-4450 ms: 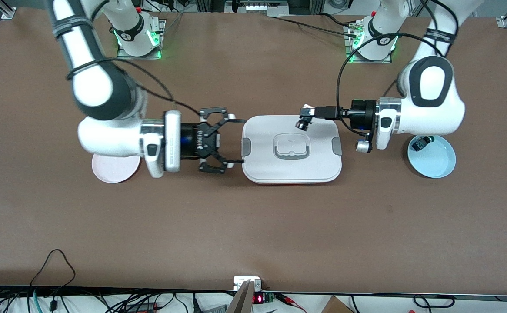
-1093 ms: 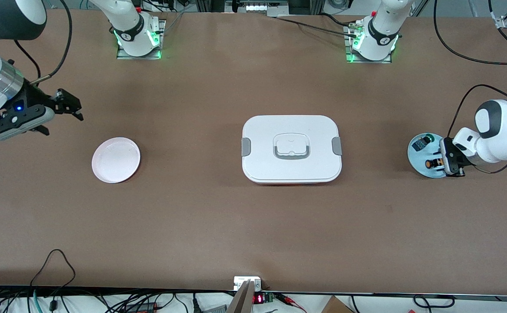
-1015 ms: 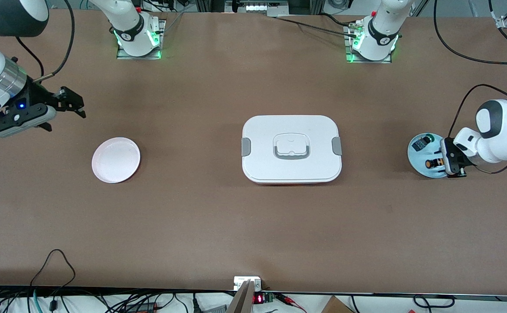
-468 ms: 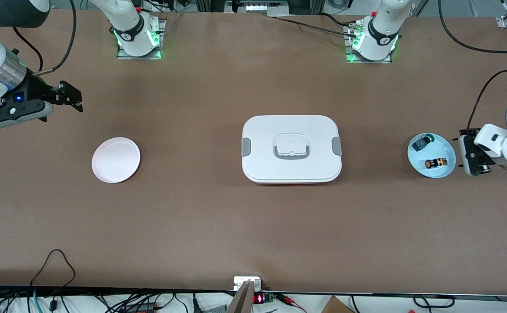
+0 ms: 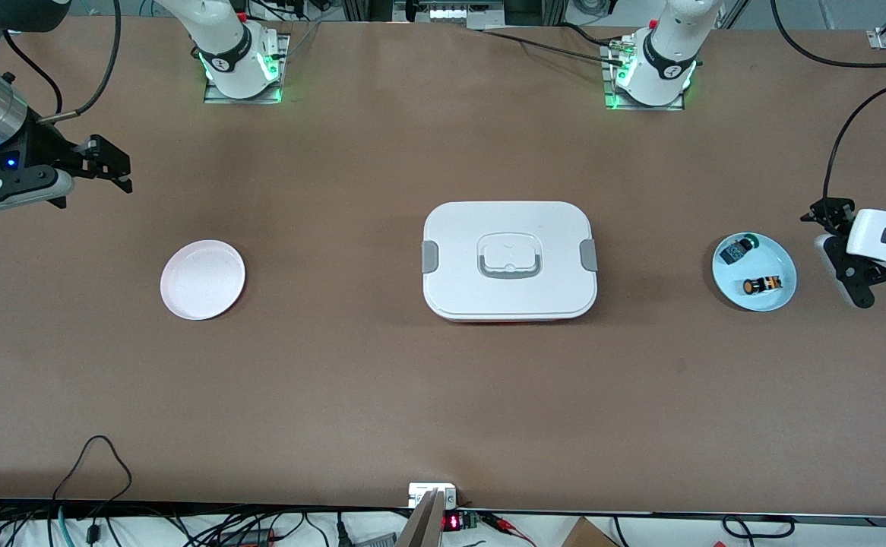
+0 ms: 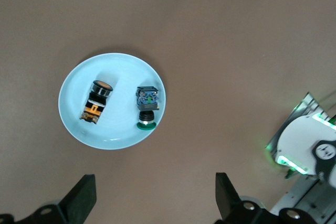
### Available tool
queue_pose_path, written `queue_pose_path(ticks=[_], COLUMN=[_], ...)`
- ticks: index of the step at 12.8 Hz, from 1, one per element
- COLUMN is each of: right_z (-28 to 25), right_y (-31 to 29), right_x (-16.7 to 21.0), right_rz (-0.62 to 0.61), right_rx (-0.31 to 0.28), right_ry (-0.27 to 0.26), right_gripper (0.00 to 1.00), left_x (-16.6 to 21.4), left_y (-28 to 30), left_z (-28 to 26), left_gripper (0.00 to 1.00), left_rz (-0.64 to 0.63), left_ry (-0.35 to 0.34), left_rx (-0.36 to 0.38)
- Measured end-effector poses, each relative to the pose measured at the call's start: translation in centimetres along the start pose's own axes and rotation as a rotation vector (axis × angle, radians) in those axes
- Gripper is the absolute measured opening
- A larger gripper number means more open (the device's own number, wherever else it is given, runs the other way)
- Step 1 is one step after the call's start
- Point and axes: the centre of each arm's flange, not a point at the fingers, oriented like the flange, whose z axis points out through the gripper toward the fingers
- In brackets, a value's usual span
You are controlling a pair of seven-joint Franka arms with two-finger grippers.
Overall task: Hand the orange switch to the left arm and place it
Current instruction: 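Lower the orange switch onto the blue plate and open the left gripper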
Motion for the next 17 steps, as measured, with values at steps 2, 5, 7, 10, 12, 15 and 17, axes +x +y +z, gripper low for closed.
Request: queue_pose_path(ticks=[2,5,7,10,12,15,17], right_z=[0.5,0.9,-0.3,-0.5,-0.2,0.0,0.0], right_y=[0.1,0.1,0.4,0.4,0.3,-0.4,-0.5], right_x=[0.6,1.5,1.7,1.7,1.4,0.9,0.9], right_rz=[0.006,0.01,0.014,0.014,0.014,0.004,0.002], right_rx=[0.001,0.0,-0.006,-0.006,0.0,0.01,0.011], right_ry=[-0.008,-0.01,0.015,0.015,-0.014,-0.065,-0.07], right_gripper=[1.0,1.0,1.0,1.0,1.0,1.0,1.0], left_x=[0.8,3.2,5.4,7.4,9.1,10.0,10.5], left_y=[2.1,6.6,9.7,12.1,13.9,15.4,15.8], left_z=[-1.8,-4.7,-6.4,-7.8,-8.4,-9.3,-10.1], left_gripper=[1.0,1.0,1.0,1.0,1.0,1.0,1.0], left_rz=[-0.124,-0.333,-0.468,-0.632,-0.684,-0.736,-0.809], left_ry=[-0.041,-0.087,-0.094,-0.097,-0.104,-0.109,-0.079], left_rx=[-0.026,-0.075,-0.101,-0.088,-0.063,-0.009,0.059])
